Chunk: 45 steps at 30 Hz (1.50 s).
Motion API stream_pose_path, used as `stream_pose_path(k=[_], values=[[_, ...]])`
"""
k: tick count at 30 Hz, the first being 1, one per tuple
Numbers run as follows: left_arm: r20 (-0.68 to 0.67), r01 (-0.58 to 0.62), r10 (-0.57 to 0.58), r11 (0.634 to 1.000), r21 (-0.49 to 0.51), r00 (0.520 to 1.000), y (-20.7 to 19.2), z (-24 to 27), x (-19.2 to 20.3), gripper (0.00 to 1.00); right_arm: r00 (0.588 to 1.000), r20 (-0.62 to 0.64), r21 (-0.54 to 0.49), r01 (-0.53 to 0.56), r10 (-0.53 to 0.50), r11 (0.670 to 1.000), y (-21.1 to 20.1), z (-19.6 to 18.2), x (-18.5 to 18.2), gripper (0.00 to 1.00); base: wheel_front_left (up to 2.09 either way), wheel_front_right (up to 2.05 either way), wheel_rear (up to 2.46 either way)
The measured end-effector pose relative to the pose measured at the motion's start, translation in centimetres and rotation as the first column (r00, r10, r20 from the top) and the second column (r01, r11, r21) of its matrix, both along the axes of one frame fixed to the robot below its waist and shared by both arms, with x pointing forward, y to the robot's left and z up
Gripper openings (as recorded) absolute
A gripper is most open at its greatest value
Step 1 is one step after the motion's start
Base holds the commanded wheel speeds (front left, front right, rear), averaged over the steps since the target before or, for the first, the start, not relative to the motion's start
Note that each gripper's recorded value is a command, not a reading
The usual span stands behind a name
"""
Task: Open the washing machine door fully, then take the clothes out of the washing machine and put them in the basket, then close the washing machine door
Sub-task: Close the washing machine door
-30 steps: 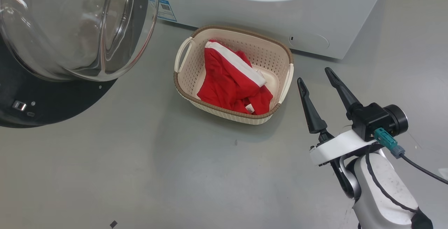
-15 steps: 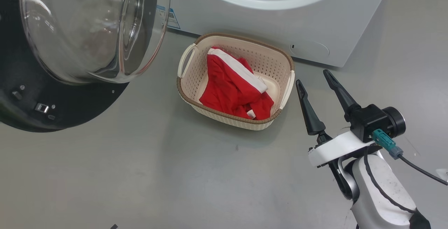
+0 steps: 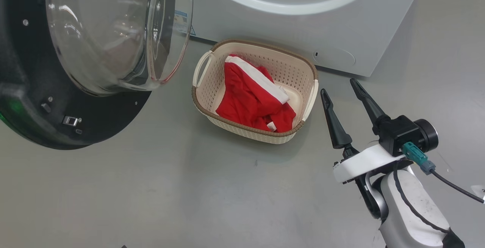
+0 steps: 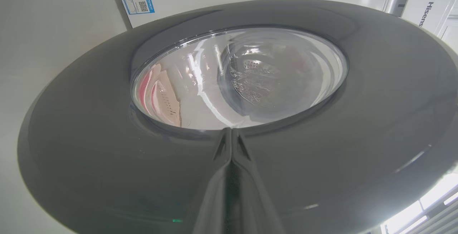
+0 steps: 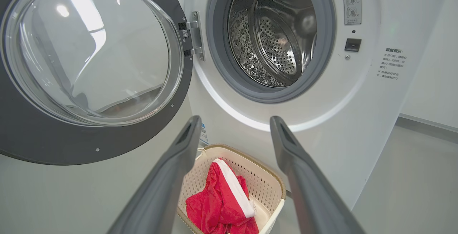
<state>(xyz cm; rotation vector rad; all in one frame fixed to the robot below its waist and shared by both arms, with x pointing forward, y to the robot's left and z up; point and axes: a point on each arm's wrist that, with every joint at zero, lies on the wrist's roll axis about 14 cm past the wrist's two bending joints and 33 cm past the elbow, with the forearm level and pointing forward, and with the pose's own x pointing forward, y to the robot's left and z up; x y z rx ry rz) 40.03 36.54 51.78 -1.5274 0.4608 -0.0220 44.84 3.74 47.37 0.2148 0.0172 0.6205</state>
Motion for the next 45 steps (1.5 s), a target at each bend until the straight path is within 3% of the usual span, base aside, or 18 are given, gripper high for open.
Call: stream_pose_path(k=[11, 21, 26, 29, 34, 37, 41, 43, 45], values=[[-0.002, 0.106, -0.106, 0.994, -0.016, 0.994, -3.0, -1.2, -0.6, 0.00, 1.000, -0.006, 0.000, -0.001, 0.001, 1.000, 0.0, -0.1, -0.4, 1.00, 0.00, 0.00, 0.00], [0.022, 0.099, -0.100, 0.994, 0.035, 0.995, -2.9, -0.8, -1.0, 0.00, 1.000, -0.005, 0.002, -0.004, 0.004, 1.000, 0.2, 0.0, -0.5, 1.00, 0.00, 0.00, 0.00], [0.003, 0.062, -0.063, 0.991, 0.118, 0.998, -2.1, -1.1, -1.4, 0.00, 1.000, -0.008, 0.004, -0.005, 0.006, 1.000, 0.2, 0.0, -0.6, 1.00, 0.00, 0.00, 0.00], [-0.050, 0.027, -0.016, 0.971, 0.239, 0.999, -0.9, -1.7, -1.9, 0.00, 1.000, -0.010, 0.000, -0.006, 0.006, 1.000, 0.2, 0.0, -0.7, 1.00, 0.00, 0.00, 0.00], [-0.088, -0.004, 0.049, 0.889, 0.457, 0.995, 1.2, -1.5, -3.3, 0.00, 1.000, -0.010, -0.004, -0.012, 0.012, 1.000, 0.4, 0.1, -1.2, 1.00, 0.00, 0.00, 0.00], [-0.082, -0.031, 0.105, 0.781, 0.624, 0.991, 2.8, -0.6, -4.0, 0.00, 1.000, -0.009, -0.006, -0.015, 0.015, 1.000, 0.4, 0.2, -1.5, 1.00, 0.00, 0.00, 0.00], [-0.098, -0.027, 0.155, 0.649, 0.760, 0.983, 3.7, -1.5, -5.8, 0.00, 1.000, -0.002, 0.000, -0.017, 0.017, 1.000, 0.5, 0.7, -1.6, 1.00, 0.00, 0.00, 0.00], [-0.088, -0.035, 0.174, 0.602, 0.798, 0.981, 3.7, -2.0, -6.4, 0.00, 1.000, -0.003, 0.002, -0.017, 0.017, 1.000, 0.6, 0.7, -1.8, 1.00, 0.00, 0.00, 0.00], [-0.052, -0.084, 0.216, 0.576, 0.813, 0.975, 4.1, -2.1, -7.1, 0.00, 1.000, -0.009, -0.001, -0.018, 0.018, 1.000, 0.5, 0.6, -2.0, 1.00, 0.00, 0.00, 0.00]])
